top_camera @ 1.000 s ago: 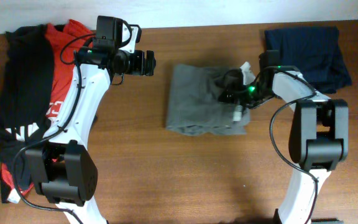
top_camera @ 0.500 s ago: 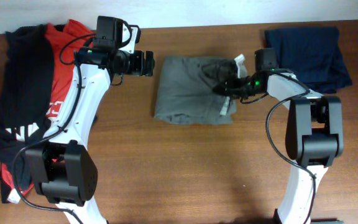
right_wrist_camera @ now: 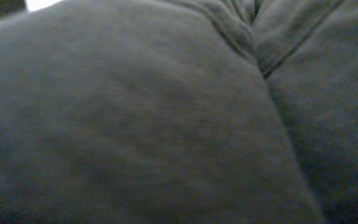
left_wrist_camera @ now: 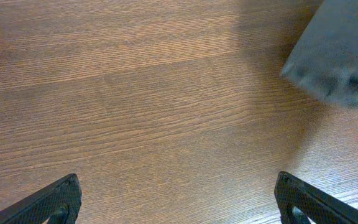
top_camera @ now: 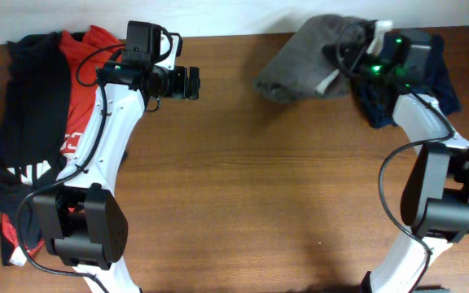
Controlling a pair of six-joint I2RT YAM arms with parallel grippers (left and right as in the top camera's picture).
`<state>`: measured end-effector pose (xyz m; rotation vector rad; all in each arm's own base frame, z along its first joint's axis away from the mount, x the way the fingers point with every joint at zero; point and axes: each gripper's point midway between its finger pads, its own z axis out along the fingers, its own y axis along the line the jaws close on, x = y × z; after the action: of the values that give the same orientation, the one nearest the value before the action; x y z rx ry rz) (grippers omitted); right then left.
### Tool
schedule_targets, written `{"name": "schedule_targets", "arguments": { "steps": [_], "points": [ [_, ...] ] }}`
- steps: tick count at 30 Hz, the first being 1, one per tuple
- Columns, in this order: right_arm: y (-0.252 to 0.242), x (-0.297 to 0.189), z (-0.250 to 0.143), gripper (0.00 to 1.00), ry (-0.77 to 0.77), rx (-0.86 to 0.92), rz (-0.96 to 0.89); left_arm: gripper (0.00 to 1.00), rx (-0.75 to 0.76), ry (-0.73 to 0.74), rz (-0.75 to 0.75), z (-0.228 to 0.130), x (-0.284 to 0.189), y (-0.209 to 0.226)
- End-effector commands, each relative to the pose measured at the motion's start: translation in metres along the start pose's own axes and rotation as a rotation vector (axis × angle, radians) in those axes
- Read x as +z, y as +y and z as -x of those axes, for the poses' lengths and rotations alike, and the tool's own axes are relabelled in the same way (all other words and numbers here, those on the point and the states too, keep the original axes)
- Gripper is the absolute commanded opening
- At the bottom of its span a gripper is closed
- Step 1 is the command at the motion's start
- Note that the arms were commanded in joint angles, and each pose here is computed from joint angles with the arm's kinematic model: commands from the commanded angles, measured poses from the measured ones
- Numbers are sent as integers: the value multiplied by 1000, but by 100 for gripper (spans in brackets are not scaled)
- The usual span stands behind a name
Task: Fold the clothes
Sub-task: 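Grasp the folded shorts with the right gripper and carry them to the navy pile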
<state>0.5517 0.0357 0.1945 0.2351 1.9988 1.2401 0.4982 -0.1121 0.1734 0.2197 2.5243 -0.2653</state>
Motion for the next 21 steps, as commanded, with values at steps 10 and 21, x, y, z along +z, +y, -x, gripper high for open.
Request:
{"name": "schedule_targets", "arguments": {
  "steps": [10, 21],
  "points": [
    [-12, -93, 115, 4, -424, -91, -95, 99, 20, -27, 38, 7, -8, 6],
    [-66, -159, 174, 4, -845, -55, -442, 99, 22, -45, 48, 12, -8, 8]
  ]
}}
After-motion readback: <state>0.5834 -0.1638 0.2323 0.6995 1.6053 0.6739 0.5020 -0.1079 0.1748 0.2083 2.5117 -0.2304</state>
